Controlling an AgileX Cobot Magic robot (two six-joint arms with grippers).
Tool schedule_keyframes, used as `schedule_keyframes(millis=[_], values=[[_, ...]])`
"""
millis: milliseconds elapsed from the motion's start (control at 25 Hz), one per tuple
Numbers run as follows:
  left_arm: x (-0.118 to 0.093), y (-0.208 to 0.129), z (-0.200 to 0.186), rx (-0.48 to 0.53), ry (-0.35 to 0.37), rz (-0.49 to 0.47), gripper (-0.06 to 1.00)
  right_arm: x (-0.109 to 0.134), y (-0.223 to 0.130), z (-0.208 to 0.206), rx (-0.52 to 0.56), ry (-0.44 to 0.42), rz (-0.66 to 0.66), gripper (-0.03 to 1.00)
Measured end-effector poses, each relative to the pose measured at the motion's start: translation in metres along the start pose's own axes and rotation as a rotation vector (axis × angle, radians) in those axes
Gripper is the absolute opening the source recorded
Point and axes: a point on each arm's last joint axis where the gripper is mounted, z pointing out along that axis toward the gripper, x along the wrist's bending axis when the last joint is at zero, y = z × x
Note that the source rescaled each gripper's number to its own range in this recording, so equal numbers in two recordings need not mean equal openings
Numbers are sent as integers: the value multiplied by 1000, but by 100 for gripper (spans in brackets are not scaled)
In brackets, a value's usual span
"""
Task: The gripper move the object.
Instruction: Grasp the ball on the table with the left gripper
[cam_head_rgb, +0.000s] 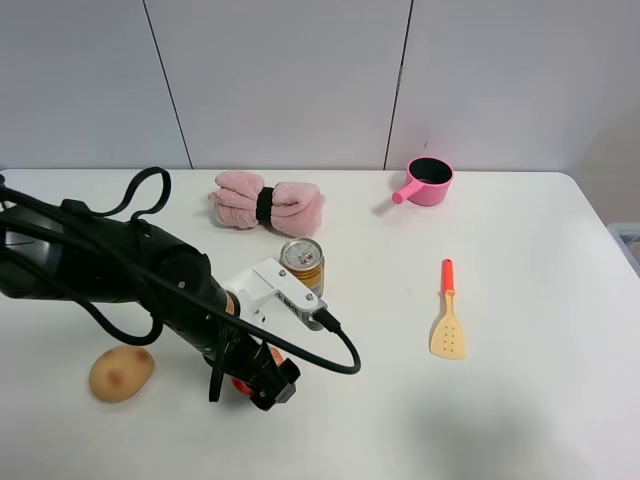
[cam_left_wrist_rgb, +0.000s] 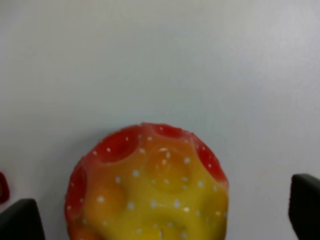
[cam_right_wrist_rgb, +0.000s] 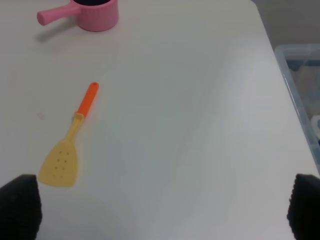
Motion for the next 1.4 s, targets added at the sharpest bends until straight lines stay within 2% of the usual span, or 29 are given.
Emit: schedule_keyframes(millis=[680,1040,1400], values=[[2,-2,21,25,2,-31,100,0,0,0,0,0,0,100],[2,1,22,-9,7,-34,100,0,0,0,0,0,0,100],[3,-2,28,11,9,-36,100,0,0,0,0,0,0,100]])
